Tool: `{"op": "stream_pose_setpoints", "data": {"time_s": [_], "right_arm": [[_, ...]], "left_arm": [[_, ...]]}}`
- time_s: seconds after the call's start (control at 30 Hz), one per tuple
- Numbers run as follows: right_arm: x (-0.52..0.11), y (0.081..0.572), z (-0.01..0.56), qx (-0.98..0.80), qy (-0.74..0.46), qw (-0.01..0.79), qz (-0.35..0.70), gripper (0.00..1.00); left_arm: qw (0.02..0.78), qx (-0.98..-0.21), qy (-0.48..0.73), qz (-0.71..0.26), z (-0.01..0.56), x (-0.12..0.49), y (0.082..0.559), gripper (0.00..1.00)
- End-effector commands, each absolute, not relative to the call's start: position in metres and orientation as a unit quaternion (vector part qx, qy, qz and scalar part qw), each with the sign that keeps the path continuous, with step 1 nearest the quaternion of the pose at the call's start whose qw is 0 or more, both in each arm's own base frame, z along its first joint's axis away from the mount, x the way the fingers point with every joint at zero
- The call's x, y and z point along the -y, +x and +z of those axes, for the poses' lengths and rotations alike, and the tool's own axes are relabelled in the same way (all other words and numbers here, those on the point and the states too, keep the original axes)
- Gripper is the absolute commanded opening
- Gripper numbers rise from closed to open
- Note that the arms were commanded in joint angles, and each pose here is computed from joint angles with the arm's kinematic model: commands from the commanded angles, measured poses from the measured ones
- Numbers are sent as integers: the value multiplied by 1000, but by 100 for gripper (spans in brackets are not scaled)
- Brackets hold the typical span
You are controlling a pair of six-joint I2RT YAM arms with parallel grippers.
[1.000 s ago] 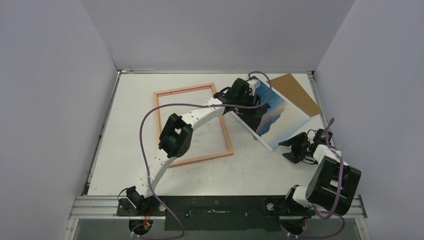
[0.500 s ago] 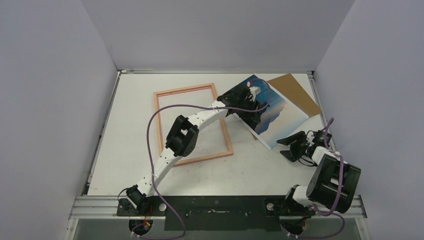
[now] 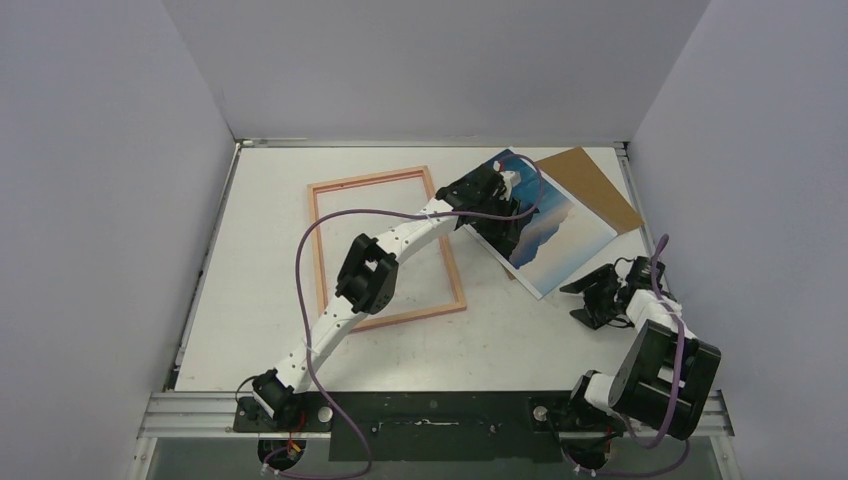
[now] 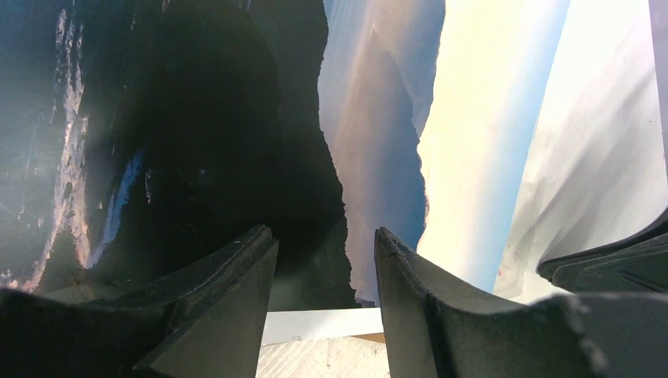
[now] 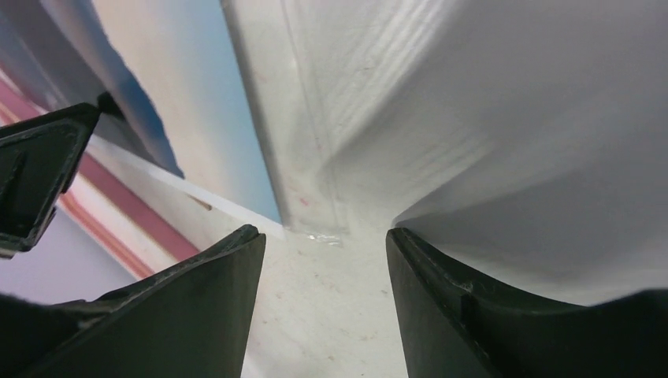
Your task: Put the photo into the frame
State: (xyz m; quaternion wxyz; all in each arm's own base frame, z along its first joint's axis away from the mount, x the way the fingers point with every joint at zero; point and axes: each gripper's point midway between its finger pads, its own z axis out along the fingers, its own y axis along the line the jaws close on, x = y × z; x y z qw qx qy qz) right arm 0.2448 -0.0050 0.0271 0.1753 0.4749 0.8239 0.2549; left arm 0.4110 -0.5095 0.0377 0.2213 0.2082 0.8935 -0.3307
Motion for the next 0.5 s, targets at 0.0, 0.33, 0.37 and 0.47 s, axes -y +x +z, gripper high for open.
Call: {"op": "stream_pose_setpoints", "data": {"time_s": [0.0, 0.33, 0.37, 0.47], "right_arm": [[30, 210, 11, -848, 491, 151, 135, 62], [11, 225, -16, -844, 491, 124, 178, 68], [10, 225, -18, -845, 490, 120, 177, 68], [8, 224, -24, -847, 491, 105, 174, 69]], "left_arm": [[139, -946, 187, -224, -49, 456, 397, 49], [132, -947, 187, -227, -53, 455, 395, 49], [131, -947, 187, -227, -54, 455, 394, 49], [126, -948, 186, -225, -58, 453, 393, 49]]}}
